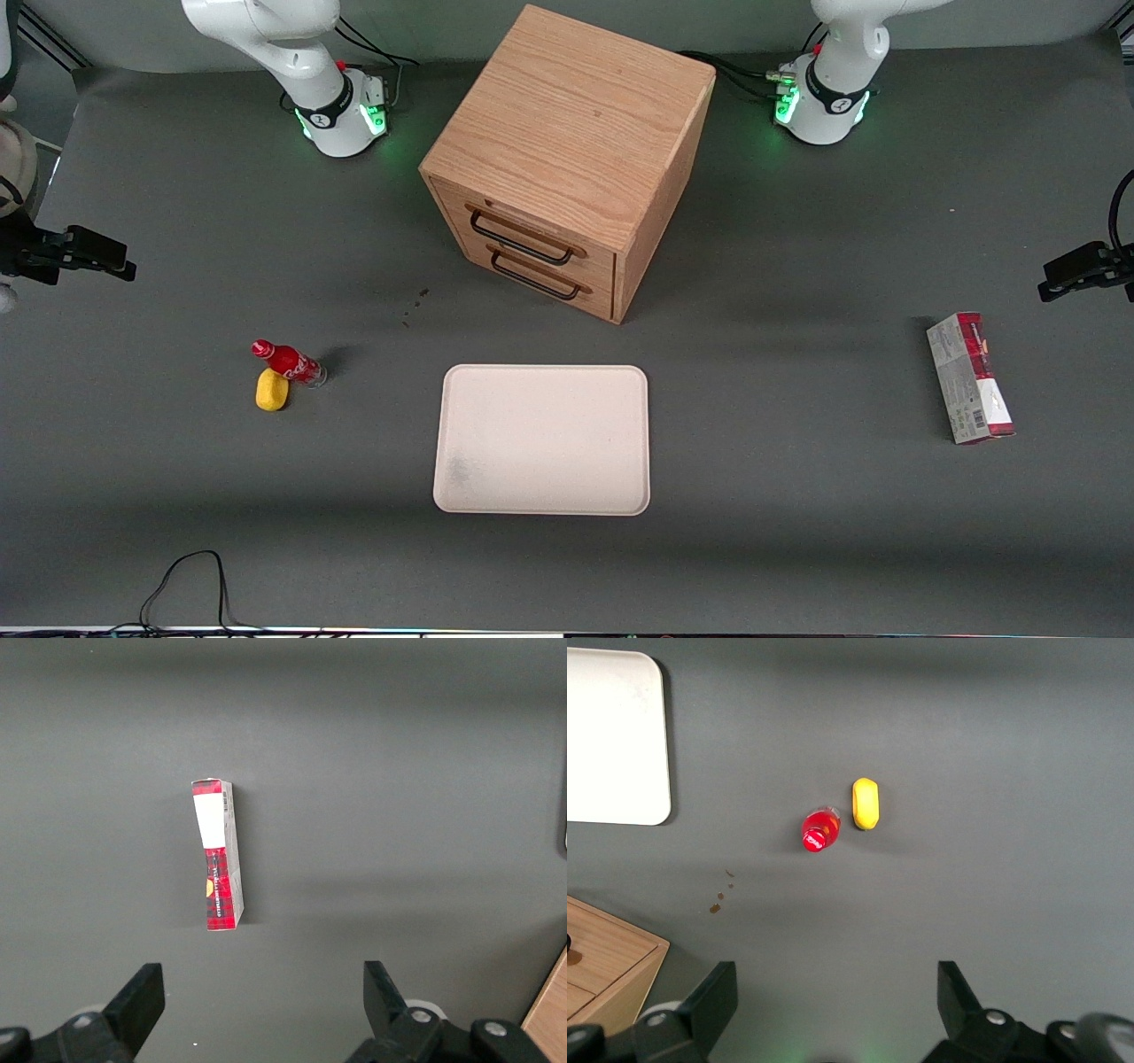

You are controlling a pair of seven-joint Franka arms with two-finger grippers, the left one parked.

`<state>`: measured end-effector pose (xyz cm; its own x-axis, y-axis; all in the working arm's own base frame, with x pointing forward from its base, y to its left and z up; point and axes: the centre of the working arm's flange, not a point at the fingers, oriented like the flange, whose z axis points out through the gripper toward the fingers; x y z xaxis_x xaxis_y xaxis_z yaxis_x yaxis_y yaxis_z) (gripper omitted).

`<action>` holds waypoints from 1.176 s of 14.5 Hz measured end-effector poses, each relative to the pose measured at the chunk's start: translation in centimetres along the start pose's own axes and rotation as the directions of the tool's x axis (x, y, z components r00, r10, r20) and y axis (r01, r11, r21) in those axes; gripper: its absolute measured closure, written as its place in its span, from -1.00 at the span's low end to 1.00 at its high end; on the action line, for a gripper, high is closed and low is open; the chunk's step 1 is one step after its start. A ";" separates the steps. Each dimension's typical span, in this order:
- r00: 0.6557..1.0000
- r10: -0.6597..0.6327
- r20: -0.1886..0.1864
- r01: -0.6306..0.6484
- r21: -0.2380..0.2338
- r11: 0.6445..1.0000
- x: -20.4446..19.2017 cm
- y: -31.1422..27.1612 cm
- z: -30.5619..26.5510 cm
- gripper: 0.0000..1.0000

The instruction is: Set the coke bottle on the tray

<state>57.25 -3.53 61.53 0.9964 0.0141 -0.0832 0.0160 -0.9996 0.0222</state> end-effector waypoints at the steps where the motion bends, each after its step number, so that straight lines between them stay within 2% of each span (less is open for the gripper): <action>1: 1.000 -0.001 0.003 0.001 0.000 1.000 0.0 -0.1 0.1 -1.00; 4: 1.000 -0.003 0.012 0.003 0.002 1.000 -0.8 -0.1 0.6 -1.00; 10: 1.000 -0.006 -0.015 0.006 0.009 1.000 -3.6 -0.3 1.7 -1.00; 14: 0.999 -0.016 -0.038 0.017 0.024 1.000 -2.9 -1.1 3.9 -1.00; 17: 0.998 -0.040 -0.054 0.041 0.021 0.999 -2.0 -2.5 8.3 -1.00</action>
<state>54.55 -1.23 53.32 0.9980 0.0555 -0.0305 0.0555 -0.9985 -0.0025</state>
